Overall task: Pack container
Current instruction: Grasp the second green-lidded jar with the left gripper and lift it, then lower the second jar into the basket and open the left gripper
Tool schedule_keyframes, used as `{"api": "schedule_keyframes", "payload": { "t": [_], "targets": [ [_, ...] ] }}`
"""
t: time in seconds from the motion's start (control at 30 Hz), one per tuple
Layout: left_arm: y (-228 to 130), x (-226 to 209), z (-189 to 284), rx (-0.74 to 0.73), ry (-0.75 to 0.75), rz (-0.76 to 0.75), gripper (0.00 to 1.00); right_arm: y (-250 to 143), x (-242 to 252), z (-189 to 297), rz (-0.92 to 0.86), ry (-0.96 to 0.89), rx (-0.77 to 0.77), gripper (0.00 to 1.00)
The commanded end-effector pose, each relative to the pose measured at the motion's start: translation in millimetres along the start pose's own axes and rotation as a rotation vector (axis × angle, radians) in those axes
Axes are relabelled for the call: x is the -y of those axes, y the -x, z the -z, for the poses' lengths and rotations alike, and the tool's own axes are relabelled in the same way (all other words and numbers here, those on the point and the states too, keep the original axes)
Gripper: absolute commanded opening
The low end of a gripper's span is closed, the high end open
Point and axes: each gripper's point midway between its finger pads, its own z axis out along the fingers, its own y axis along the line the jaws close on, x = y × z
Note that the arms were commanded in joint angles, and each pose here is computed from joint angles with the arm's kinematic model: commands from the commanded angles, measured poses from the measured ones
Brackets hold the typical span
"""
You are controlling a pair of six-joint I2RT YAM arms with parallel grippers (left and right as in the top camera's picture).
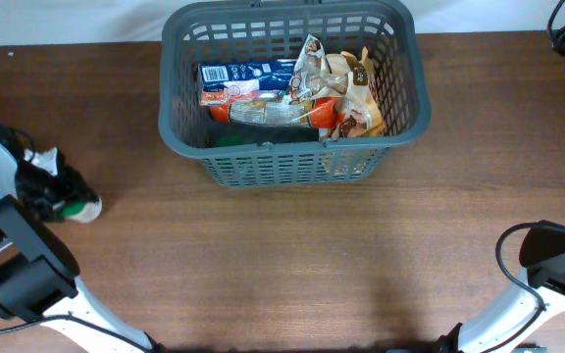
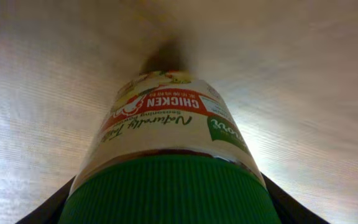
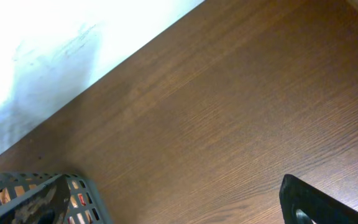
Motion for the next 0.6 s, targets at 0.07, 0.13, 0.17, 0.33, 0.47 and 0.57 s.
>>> {"api": "schedule_keyframes", "payload": {
  "t": [0.07, 0.13, 0.17, 0.33, 0.47, 0.57],
  "targets": [
    [48.6, 94.6, 185.6, 0.522, -0.102, -0.333, 0.02, -0.7, 0.4, -2.3, -0.001, 0.006, -0.007, 0.99],
    [46.3, 137.9, 254.6, 0.719, -0.068, -0.484, 0.02, -0.8, 0.4, -2.5, -0.001, 0.006, -0.007, 0.99],
    [42.6, 158.6, 281.0, 0.799, -0.054, -0.547, 0.02, -0.8, 0.4, -2.5, -0.001, 0.006, -0.007, 0.99],
    [-0.9, 270.2, 355.8, 1.054, -0.049, -0.925, 0.02, -0.8, 0.4, -2.5, -0.001, 0.006, -0.007, 0.99],
    [-56.2, 371.9, 330.0, 1.041, -0.098, -1.356, 0.02, -0.7, 0.4, -2.3, -0.001, 0.006, -0.007, 0.99],
    [-75.5, 409.0, 286.6, 0.942, -0.097, -1.544, 0.02, -0.8, 0.4, -2.5, -0.001, 0.006, -0.007, 0.99]
  ]
}}
